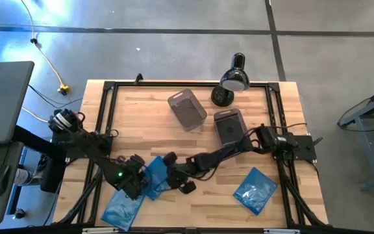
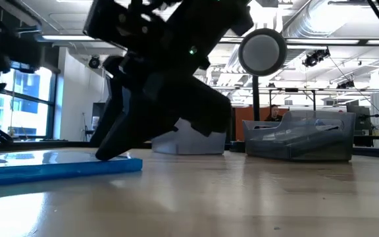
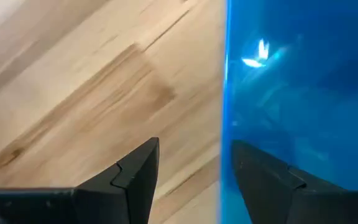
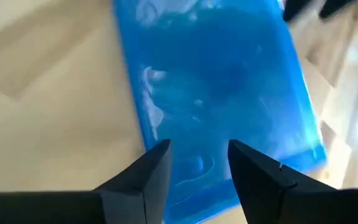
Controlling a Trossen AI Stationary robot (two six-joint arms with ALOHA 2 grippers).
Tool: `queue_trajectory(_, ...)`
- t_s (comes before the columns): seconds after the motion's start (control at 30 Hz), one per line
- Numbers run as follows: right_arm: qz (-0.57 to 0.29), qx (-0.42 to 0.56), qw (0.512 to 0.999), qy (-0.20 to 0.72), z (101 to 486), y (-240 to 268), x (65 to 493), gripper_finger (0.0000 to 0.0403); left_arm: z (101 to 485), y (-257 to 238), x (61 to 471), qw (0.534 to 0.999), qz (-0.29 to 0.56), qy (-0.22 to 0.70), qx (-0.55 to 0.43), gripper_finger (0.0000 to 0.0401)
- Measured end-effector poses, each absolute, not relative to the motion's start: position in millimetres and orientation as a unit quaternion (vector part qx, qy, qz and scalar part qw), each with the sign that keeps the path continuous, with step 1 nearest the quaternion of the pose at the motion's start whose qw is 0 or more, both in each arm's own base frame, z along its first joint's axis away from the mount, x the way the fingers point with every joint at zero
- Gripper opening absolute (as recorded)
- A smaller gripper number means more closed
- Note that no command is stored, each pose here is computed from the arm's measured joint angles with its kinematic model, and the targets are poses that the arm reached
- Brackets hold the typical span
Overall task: Pick & place jewel cases by type
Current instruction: Put the top blue CD case into the left black bin
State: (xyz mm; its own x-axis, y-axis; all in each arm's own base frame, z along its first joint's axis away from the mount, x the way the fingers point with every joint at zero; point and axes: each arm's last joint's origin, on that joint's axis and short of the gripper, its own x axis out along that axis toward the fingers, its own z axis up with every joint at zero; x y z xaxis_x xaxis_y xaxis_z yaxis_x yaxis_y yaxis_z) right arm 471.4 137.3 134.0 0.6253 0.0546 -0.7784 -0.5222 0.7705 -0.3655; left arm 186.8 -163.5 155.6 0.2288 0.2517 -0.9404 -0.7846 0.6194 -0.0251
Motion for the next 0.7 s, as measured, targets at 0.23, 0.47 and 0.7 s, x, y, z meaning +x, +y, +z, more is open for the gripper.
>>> queue_trajectory(0.23,0.116,-0.372,0.828,0.403,137,157,462,0.0158,161,-151,202,0.752,0.31,0.528,-0.245,0.0197)
queue_trajectory(0.47,0.105,-0.362,0.828,0.416,145,175,449,0.0158,178,-130,213,0.766,0.261,0.534,-0.243,0.0197)
queue_trajectory(0.7,0.054,-0.407,0.816,0.406,147,193,440,0.0158,173,-114,232,0.776,0.191,0.535,-0.273,0.0197)
